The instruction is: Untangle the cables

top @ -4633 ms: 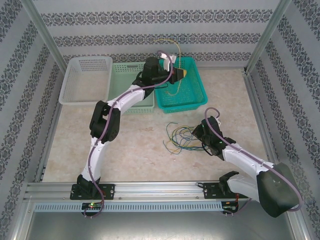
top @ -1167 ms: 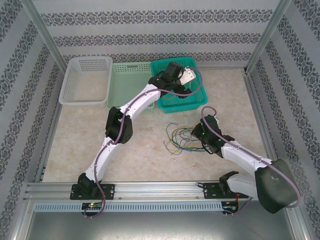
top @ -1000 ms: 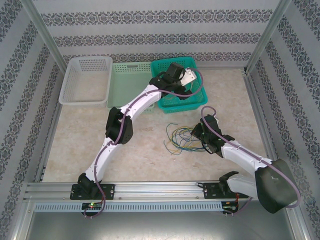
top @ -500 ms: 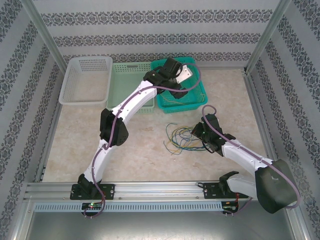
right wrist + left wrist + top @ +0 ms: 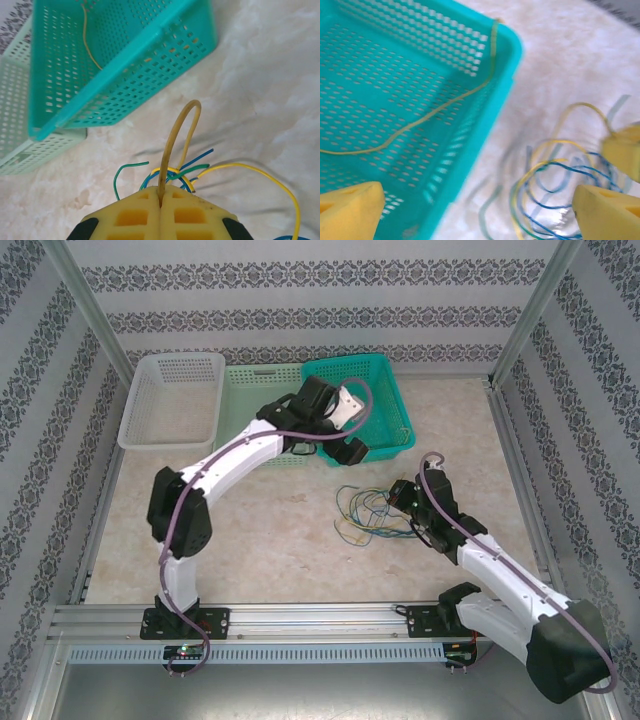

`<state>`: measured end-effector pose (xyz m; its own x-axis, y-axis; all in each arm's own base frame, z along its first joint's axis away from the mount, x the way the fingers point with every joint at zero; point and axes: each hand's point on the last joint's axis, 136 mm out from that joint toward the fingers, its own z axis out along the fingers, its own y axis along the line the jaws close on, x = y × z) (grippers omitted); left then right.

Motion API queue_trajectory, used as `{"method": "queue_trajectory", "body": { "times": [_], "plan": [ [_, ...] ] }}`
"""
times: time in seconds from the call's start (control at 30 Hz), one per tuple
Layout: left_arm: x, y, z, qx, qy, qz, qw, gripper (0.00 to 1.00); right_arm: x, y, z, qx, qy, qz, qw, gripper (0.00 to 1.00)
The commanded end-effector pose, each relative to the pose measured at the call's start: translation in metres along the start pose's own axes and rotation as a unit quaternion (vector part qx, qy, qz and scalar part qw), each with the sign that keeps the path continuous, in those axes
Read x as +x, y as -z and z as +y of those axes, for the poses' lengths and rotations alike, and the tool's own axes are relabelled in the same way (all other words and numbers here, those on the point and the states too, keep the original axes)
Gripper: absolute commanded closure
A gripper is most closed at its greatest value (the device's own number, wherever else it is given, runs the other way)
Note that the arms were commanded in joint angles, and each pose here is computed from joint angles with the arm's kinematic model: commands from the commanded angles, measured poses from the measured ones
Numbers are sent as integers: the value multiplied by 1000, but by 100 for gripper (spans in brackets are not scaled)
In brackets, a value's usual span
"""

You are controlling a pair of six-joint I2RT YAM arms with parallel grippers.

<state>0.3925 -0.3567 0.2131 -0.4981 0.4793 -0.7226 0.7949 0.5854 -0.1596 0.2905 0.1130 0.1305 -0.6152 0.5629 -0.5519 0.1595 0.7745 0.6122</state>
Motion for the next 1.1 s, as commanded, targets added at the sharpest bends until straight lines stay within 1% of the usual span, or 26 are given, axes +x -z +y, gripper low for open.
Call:
{"method": "queue_trajectory", "body": {
  "times": [0.0,0.07,0.13,0.33,0.53,0.77,0.93,1.07],
  "plan": [
    [6,-4,-35,107,8,-29,994,8,1,3,1,-11,17,-3,1000,100],
    [22,-12,-47,140,18,-6,990,13,-2,6,9,-27,20,-8,999,100],
    [30,-19,-57,163,27,8,986,17,-5,9,16,-38,27,-12,999,100],
    [32,-40,-86,216,34,8,976,22,-14,19,33,-66,46,-28,996,100],
    [34,-60,-98,241,71,16,968,26,-18,25,42,-93,54,-45,993,100],
    [46,-74,-100,233,79,33,969,28,-28,36,49,-113,63,-77,989,100],
    [46,-87,-86,193,106,39,975,37,-29,40,57,-131,63,-80,986,100],
    [51,-95,-73,153,122,53,979,37,-31,44,68,-155,63,-79,983,100]
  ]
}}
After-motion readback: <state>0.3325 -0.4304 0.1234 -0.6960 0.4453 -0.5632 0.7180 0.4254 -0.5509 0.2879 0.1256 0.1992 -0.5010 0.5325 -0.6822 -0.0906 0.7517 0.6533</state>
